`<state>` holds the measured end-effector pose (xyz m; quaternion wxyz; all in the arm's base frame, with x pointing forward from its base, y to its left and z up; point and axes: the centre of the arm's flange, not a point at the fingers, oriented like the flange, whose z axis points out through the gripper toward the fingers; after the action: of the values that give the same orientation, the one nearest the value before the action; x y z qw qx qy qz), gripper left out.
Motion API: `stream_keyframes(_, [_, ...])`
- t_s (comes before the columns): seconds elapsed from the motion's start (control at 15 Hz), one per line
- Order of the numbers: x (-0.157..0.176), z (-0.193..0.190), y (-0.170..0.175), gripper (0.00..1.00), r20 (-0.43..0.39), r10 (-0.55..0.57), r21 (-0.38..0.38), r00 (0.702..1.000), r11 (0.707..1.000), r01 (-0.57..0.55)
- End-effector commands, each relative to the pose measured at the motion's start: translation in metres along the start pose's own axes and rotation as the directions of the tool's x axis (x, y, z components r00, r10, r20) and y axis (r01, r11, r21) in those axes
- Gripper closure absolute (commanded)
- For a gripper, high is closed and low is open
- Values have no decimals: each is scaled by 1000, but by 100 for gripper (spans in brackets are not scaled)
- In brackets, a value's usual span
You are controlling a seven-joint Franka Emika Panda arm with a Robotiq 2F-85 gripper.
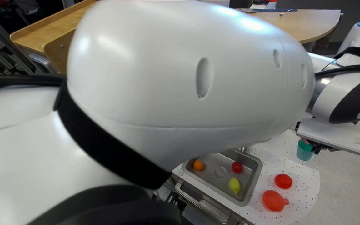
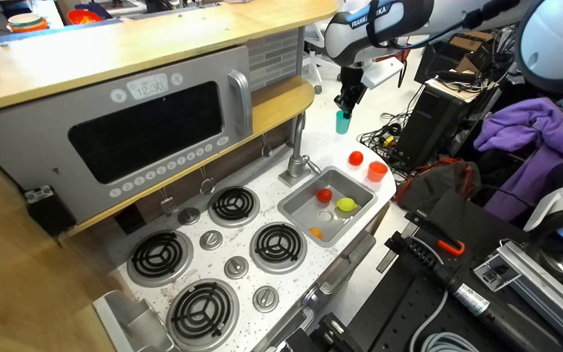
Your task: Put the light blue cup inside the orange mug
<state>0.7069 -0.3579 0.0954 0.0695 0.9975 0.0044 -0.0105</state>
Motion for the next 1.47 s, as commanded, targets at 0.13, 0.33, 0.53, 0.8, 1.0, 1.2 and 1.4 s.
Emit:
stream_keyframes(0.13, [-72, -51, -3, 99, 32, 14, 77, 999, 997, -17])
stream_keyframes(0.33, [-87, -67, 1, 99, 58, 24, 92, 998, 995, -29])
stream_keyframes(0.53, [-106, -78, 1, 99, 88, 21, 109, 996, 994, -31])
stream_keyframes(0.8, [-139, -75, -6, 99, 137, -1, 132, 991, 991, -17])
stream_keyframes(1.0, [-162, -66, -8, 99, 175, -21, 140, 984, 990, -4])
stream_keyframes(1.2, [-180, -48, -8, 99, 175, -41, 111, 984, 994, 22])
stream_keyframes(1.4, [-187, -26, -11, 99, 143, -83, 74, 986, 995, 73])
